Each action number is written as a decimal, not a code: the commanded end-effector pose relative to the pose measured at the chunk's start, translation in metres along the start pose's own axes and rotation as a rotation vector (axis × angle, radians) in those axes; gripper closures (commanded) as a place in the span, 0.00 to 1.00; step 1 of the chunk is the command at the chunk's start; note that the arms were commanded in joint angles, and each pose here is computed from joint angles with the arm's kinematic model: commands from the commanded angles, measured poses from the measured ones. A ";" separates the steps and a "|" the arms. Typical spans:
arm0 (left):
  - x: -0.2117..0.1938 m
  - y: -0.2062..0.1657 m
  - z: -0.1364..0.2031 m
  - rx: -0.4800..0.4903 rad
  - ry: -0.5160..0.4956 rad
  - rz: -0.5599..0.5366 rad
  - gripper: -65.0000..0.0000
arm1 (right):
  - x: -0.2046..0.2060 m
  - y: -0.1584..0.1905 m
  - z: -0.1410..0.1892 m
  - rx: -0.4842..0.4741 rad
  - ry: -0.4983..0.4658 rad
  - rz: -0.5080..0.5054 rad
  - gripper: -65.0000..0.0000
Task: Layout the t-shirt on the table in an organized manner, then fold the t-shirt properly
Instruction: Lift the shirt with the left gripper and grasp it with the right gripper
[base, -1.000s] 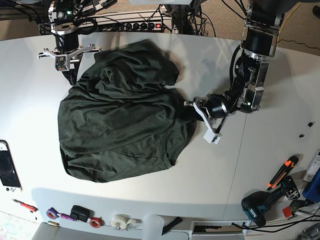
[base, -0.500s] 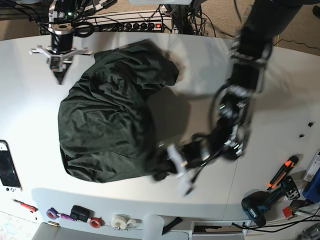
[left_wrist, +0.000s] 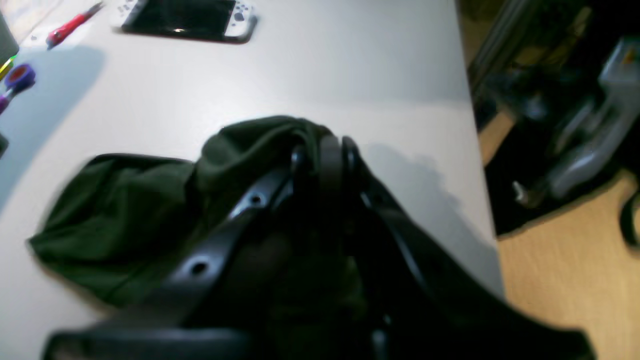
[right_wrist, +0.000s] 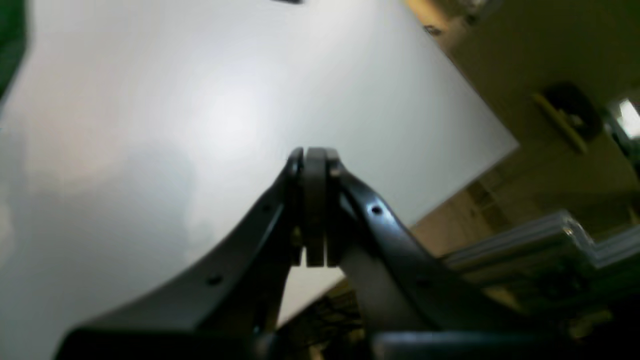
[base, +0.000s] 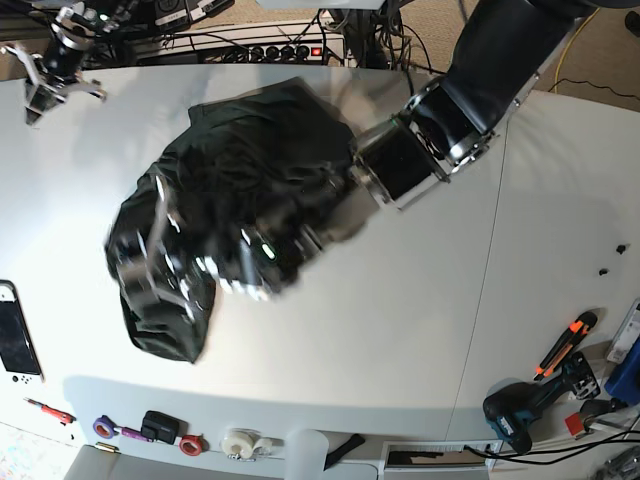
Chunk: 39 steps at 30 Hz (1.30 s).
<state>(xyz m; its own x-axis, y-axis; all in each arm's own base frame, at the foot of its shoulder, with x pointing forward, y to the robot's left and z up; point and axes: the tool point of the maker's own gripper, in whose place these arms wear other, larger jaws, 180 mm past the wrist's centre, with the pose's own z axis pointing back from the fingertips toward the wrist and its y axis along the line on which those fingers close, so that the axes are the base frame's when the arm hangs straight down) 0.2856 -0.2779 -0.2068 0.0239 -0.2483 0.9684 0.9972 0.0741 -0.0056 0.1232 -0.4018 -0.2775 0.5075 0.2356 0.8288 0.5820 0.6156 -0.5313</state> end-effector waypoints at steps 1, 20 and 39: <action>0.029 -0.010 -0.006 -0.020 -0.080 -0.048 1.00 | 0.013 -0.018 -0.002 -0.041 -0.050 0.006 1.00; 0.017 0.057 0.027 0.258 0.001 0.186 0.29 | 0.009 0.055 0.013 0.423 0.019 -0.261 0.93; -0.029 0.092 0.080 0.287 0.076 0.240 0.28 | -0.003 0.132 0.001 0.454 0.277 -0.808 0.51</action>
<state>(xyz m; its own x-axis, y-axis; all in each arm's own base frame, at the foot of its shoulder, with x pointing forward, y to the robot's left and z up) 0.3662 -0.1799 -0.2416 0.3187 -0.3067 0.8969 0.8904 0.4212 -0.1725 0.1910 -0.3162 -0.3642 0.2612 -0.5618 0.7850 0.5698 0.7461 0.3444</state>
